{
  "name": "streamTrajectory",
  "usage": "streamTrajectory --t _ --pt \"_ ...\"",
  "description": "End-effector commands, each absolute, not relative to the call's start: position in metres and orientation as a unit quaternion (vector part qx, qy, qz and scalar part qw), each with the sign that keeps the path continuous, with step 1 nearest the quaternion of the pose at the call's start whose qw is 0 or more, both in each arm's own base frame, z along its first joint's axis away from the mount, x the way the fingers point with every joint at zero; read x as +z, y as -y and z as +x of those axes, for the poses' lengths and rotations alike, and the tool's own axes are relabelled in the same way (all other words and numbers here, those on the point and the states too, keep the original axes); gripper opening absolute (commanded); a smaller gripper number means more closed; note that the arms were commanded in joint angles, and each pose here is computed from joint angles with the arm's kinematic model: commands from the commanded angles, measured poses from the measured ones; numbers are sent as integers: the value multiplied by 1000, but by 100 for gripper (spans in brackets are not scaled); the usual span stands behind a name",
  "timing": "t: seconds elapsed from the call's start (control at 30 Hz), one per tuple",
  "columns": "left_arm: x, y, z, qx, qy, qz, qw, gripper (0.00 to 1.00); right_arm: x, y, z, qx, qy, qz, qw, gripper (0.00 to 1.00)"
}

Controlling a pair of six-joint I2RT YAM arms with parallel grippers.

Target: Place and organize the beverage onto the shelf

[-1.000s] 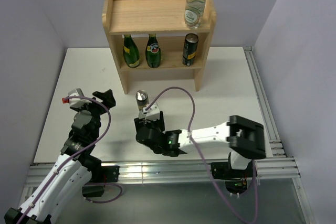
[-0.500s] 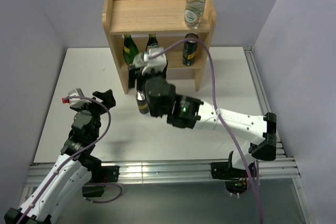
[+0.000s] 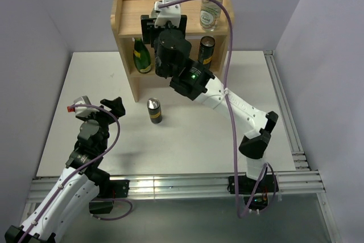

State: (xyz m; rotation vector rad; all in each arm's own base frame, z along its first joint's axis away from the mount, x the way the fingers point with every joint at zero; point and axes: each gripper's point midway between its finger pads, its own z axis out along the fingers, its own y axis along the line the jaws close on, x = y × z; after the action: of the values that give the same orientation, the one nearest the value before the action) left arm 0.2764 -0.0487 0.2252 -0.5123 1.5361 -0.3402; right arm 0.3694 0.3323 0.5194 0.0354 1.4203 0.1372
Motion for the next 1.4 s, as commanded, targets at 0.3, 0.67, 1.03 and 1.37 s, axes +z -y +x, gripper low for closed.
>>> streamTrajectory --t 0.3,0.67,1.03,1.37 --pt "230 51 275 -162 -675 -223 684 99 558 -265 409 37 -619 83 780 0" --pt "230 51 275 -162 -675 -224 684 99 554 -245 421 27 -624 100 775 0" --pt "228 52 277 -163 -676 -223 683 99 547 -244 429 24 -630 100 770 4" --pt "229 52 277 -163 -675 -224 684 99 533 -244 435 24 -636 108 764 42"
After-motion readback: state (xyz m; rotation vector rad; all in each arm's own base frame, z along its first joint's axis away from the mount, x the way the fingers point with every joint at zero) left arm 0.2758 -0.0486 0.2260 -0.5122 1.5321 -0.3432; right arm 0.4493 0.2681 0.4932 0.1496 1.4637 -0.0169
